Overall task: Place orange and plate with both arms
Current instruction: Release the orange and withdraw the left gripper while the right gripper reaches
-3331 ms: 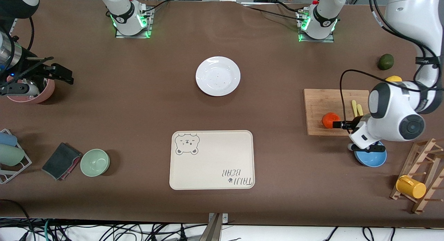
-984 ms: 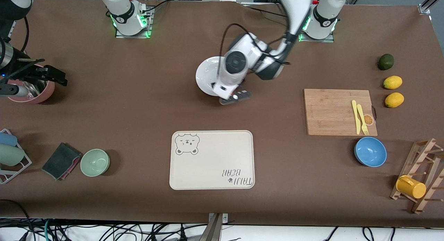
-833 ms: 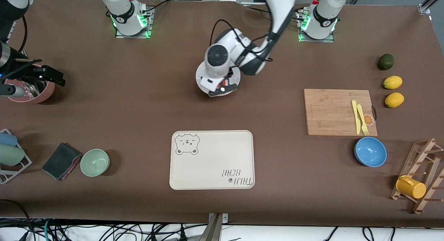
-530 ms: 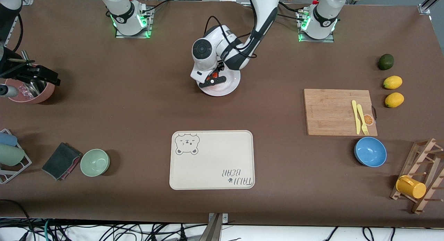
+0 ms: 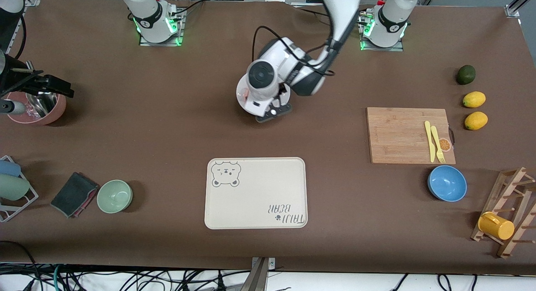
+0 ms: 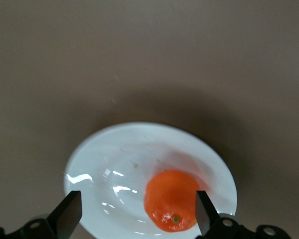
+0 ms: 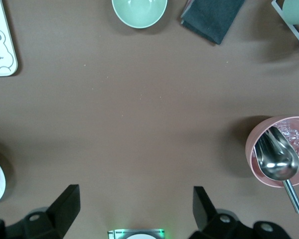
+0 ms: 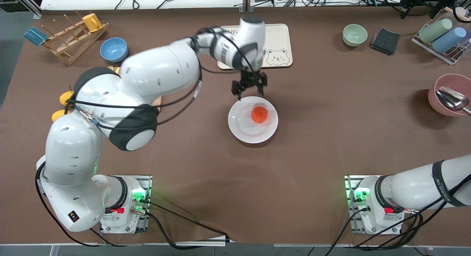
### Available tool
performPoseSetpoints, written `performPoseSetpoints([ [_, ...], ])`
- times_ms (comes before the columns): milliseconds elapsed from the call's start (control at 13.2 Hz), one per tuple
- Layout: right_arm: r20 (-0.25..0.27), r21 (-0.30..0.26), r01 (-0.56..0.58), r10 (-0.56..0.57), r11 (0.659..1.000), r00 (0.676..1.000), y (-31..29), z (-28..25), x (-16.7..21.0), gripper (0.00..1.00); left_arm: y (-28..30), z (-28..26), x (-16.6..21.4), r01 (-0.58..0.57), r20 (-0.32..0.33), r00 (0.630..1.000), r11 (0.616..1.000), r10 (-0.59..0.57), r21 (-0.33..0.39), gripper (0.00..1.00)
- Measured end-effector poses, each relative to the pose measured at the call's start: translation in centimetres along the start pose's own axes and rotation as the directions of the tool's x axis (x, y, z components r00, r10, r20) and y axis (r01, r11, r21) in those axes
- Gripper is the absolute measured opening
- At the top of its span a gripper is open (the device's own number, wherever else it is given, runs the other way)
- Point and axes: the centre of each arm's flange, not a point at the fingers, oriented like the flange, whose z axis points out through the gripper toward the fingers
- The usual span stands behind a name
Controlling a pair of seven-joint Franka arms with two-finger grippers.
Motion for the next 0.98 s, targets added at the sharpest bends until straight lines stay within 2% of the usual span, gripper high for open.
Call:
performPoseSetpoints([
  [227, 0.022, 0.002, 0.05, -0.05, 0.999, 0.998, -0.2, 0.9, 0.4, 1.0, -9.8, -8.8, 11.3, -0.039, 0.068, 0.997, 0.999, 0.042, -0.036, 1.0],
  [378, 0.041, 0.035, 0.084, -0.085, 0.996, 0.996, -0.8, 2.0, 1.1, 1.0, -17.7, -12.9, 17.7, -0.055, 0.095, 0.993, 0.995, 0.063, -0.086, 1.0],
  [530, 0.06, 0.103, 0.133, -0.139, 0.986, 0.988, -1.9, 3.6, 2.0, 1.0, -25.2, -15.4, 22.9, -0.073, 0.089, 0.992, 0.987, 0.086, -0.141, 1.0],
  [681, 0.079, 0.165, 0.152, -0.166, 0.975, 0.983, -2.9, 5.9, 3.0, 1.0, -31.7, -16.3, 27.0, -0.121, 0.061, 0.989, 0.979, 0.132, -0.164, 1.0],
  [833, 0.066, 0.261, 0.143, -0.166, 0.955, 0.984, -4.1, 9.0, 3.8, 1.0, -36.0, -16.4, 29.3, -0.184, 0.032, 0.981, 0.973, 0.19, -0.136, 1.0],
  [984, 0.03, 0.35, 0.139, -0.16, 0.926, 0.987, -6.7, 13.0, 4.0, 1.0, -39.2, -16.9, 30.9, -0.285, -0.003, 0.958, 0.952, 0.286, -0.114, 1.0],
])
